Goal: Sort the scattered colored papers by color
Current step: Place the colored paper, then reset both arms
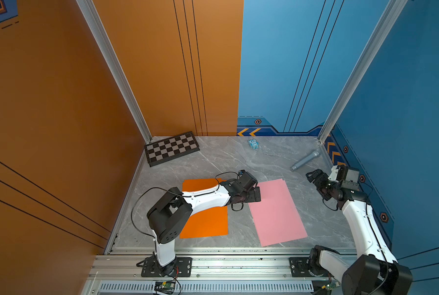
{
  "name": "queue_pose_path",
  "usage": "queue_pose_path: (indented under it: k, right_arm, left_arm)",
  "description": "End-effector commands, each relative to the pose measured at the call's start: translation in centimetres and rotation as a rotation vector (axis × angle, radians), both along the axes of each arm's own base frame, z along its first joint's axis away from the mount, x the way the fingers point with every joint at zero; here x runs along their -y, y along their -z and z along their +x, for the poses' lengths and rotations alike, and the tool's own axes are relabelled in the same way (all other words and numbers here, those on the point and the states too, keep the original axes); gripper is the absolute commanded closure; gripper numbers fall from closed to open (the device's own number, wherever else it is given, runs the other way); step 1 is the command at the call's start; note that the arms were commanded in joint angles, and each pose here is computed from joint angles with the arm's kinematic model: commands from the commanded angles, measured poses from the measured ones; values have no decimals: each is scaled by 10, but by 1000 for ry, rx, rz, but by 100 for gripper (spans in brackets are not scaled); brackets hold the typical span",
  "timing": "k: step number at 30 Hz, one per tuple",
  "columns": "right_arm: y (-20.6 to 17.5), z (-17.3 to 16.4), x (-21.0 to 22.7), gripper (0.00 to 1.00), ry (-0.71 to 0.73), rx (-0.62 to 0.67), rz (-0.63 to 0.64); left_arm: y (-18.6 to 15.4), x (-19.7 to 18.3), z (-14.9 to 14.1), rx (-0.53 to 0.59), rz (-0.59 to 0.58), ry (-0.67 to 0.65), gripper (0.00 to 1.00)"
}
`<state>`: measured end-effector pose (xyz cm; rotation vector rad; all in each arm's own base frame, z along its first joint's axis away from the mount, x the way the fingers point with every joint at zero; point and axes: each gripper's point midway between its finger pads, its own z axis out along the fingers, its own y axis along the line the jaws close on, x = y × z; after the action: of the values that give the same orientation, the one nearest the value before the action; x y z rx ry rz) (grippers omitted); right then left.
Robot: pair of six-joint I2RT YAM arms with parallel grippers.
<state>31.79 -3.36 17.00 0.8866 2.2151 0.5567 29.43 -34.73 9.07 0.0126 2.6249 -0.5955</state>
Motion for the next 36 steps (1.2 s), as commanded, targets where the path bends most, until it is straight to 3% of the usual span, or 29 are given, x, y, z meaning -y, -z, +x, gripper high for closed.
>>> queue_pose_path:
  k: [1, 5, 9, 13, 18, 20, 24, 27, 29, 32, 36]
  right_arm:
    - [15, 3, 1, 13, -13, -32, -32]
    - [24, 9, -3, 10, -26, -53, -47]
    - [34, 9, 0, 5, -25, -90, -149]
    - [54, 5, 12, 0, 6, -147, -300]
    - [65, 11, 14, 0, 33, -94, -345]
    - [62, 15, 15, 0, 34, -61, -413]
    - [44, 22, 20, 0, 44, 10, -614]
    - [38, 28, 19, 0, 28, 87, -712]
    - [41, 30, 18, 0, 16, 121, -742]
    - [46, 32, 20, 0, 23, 150, -768]
    - [56, 32, 23, 0, 54, 213, -781]
  left_arm:
    - [-22, -51, 0, 92, 181, -29, 2]
    - [-65, -84, 13, 247, 285, -70, 2]
    - [-102, -133, 32, 383, 409, -153, 2]
    - [-121, -205, 50, 418, 506, -280, 2]
    - [-122, -286, 63, 448, 686, -376, 2]
    - [-106, -316, 65, 415, 688, -445, 2]
    - [-73, -357, 72, 338, 551, -565, 2]
    - [-51, -390, 80, 309, 525, -654, 2]
    - [-39, -410, 86, 321, 550, -692, 2]
    - [-14, -433, 87, 253, 605, -744, 2]
    - [7, -436, 94, 218, 696, -694, 2]
